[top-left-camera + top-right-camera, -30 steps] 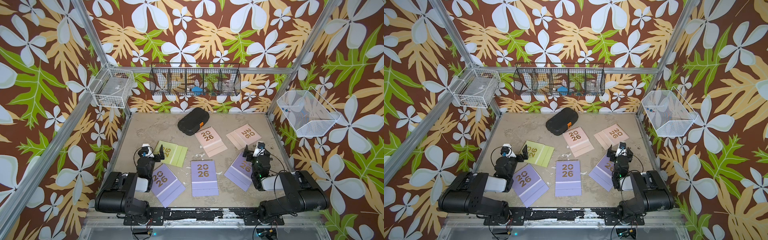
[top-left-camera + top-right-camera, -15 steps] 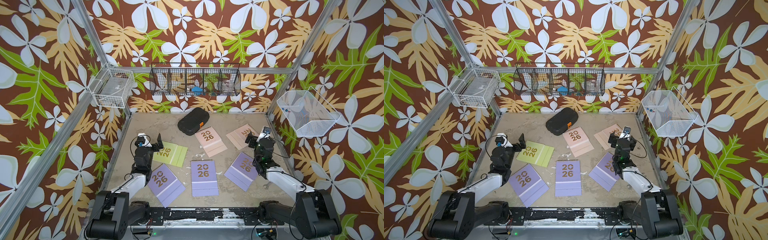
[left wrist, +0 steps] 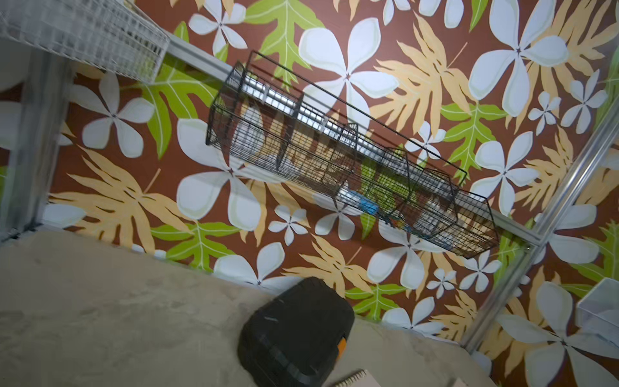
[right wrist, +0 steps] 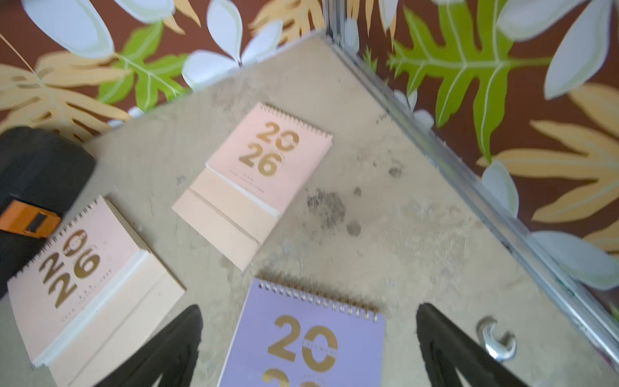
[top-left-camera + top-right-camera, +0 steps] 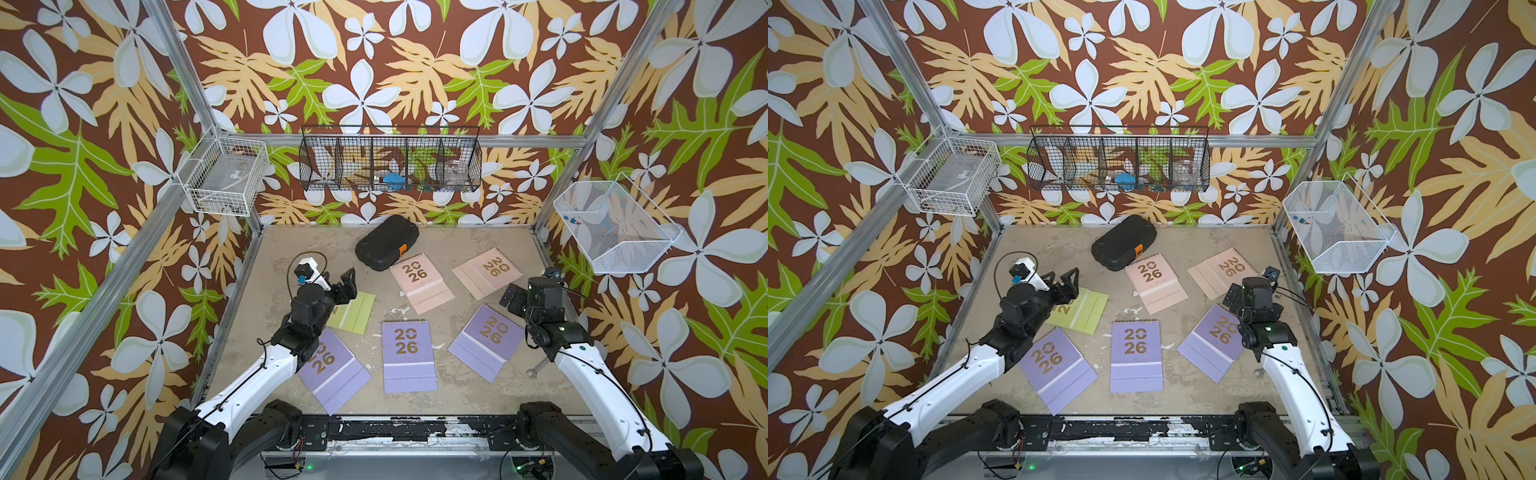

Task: Stack the calendars
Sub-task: Pick up the calendar at the center of the board.

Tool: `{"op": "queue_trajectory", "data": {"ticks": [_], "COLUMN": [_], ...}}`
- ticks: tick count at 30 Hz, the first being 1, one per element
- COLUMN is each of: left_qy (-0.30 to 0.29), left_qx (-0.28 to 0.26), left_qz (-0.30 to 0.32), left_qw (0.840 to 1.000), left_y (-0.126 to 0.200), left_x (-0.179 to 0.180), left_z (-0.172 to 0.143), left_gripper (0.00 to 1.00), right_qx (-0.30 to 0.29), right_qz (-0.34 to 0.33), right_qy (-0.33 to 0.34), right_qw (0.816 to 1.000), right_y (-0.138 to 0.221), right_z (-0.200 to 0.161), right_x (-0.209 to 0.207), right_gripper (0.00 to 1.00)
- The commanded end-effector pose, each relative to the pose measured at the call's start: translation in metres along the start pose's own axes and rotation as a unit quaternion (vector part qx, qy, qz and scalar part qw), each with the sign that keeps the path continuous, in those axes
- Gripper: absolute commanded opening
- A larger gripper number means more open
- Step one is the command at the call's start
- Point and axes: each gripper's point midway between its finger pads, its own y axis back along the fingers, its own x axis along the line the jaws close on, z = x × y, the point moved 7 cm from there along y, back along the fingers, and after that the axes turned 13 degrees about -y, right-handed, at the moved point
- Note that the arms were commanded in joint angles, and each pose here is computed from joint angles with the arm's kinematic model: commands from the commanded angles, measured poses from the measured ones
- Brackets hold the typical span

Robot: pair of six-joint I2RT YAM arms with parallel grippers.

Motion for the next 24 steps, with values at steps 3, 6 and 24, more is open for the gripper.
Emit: {"op": "queue_trajectory", "data": {"ticks": [3, 6, 24], "left_qy": [0.014, 0.004, 0.038], "left_qx": [0.067, 0.097, 0.261], "left_qz": [-0.05, -0.077, -0.226], "left_qw": [0.996, 0.992, 0.938], "left_y": [-0.015, -0.024, -0.074], "left_x": [-0.046, -0.073, -0.184], "left_z": [-0.026, -0.042, -0.123], "left_gripper": [0.85, 0.85, 0.67], "right_qx": [0.136, 0.168, 0.259], "right_qz": [-0.039, -0.041, 0.0], "right_qy": [-0.038, -0.066, -0.103], "right_qw": [0.989, 0.983, 0.96], "right_y": [-0.022, -0.032, -0.063], "right_z": [-0.04, -0.051, -0.076], "right_x": [-0.023, -0.039, -0.07], "right_gripper": [1.0, 1.0, 1.0]}}
